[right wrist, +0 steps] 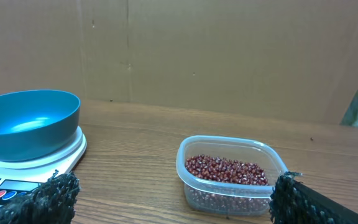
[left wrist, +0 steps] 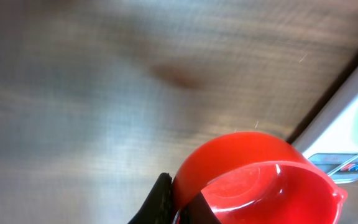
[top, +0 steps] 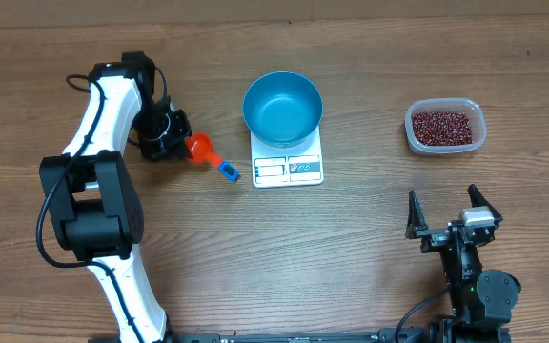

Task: Scoop item into bowl and weigh 150g on scale
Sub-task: 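Carry the red scoop with the left gripper toward the bean tub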

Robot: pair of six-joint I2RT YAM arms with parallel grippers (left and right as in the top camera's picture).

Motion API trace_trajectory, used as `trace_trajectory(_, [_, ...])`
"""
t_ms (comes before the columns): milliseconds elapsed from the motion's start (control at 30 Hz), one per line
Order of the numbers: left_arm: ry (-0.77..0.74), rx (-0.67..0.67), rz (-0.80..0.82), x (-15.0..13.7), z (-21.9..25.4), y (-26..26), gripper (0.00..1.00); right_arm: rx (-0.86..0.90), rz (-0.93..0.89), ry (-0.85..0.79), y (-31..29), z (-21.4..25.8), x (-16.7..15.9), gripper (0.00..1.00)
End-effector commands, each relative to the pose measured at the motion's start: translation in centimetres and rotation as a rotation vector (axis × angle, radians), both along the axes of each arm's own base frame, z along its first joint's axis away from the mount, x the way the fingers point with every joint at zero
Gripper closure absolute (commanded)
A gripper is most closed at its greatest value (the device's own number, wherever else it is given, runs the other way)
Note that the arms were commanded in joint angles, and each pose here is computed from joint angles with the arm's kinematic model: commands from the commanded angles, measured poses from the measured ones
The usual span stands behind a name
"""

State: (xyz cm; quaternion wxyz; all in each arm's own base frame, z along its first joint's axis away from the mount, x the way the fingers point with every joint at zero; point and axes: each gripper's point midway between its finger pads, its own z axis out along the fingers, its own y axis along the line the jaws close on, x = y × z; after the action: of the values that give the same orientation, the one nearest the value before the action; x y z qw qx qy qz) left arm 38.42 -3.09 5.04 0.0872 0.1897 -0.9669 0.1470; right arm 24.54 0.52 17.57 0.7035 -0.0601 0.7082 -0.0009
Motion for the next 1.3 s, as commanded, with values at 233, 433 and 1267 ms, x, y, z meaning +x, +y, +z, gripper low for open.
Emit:
trace_trajectory(233, [0.148, 0.019, 0.181, -2.3, 2.2, -2.5, 0.96, -0.001, 0.003, -0.005, 0.1, -0.2, 0.0, 0.00])
trace_trajectory(433, [0.167, 0.043, 0.154, -3.1, 2.5, -5.5, 0.96, -0.001, 0.003, -0.005, 0.1, -0.2, 0.0, 0.00])
trace_trajectory(1267, [-0.276, 0.194, 0.442, -4.3, 16.3, -8.1, 0.96, -0.001, 0.003, -0.005, 0.1, -0.2, 0.0, 0.00])
